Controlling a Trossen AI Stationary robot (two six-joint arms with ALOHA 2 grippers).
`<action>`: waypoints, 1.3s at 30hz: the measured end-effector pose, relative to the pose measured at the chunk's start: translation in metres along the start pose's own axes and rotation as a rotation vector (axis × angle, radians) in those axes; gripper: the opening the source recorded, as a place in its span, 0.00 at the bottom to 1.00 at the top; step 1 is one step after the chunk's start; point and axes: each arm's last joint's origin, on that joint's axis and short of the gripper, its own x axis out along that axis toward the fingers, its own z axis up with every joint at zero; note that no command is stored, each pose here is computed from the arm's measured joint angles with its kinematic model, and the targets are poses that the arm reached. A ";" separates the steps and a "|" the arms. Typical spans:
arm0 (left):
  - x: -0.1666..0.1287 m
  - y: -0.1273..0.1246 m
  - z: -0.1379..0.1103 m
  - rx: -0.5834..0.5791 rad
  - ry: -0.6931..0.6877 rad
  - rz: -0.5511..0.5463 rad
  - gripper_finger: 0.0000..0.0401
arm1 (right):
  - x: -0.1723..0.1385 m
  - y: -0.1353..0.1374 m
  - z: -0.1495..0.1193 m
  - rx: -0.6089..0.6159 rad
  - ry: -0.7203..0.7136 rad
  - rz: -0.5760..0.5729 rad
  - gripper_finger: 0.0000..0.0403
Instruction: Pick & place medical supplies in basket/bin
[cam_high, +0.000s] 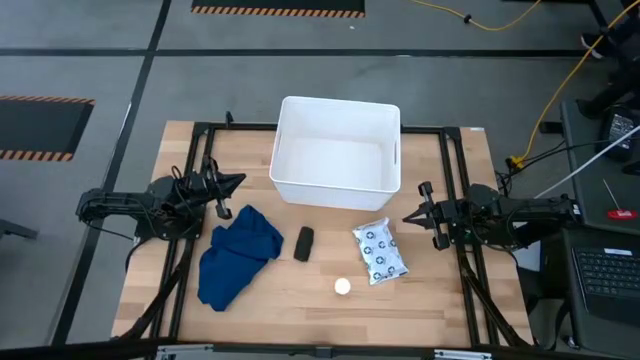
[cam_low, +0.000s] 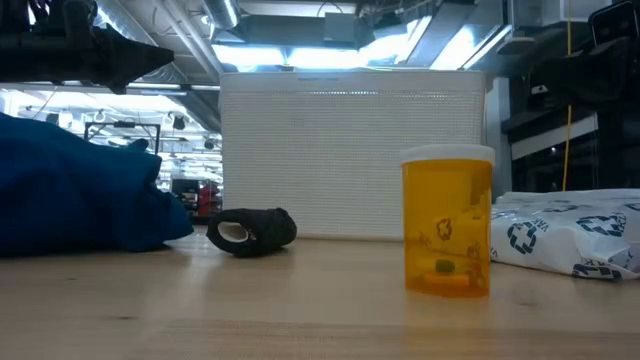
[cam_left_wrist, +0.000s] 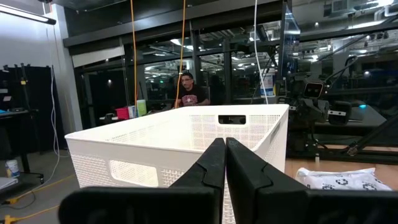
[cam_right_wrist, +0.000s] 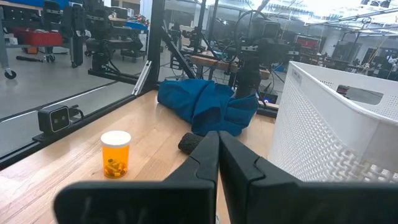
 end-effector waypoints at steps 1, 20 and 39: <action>0.000 0.000 0.000 0.000 0.001 -0.001 0.02 | 0.000 0.000 0.000 0.000 0.000 0.000 0.04; 0.000 0.000 0.000 0.000 0.000 -0.001 0.02 | 0.000 0.000 0.000 0.000 0.000 0.000 0.04; 0.000 0.000 0.000 0.000 0.000 0.000 0.02 | 0.000 0.000 0.000 -0.034 0.000 -0.001 0.04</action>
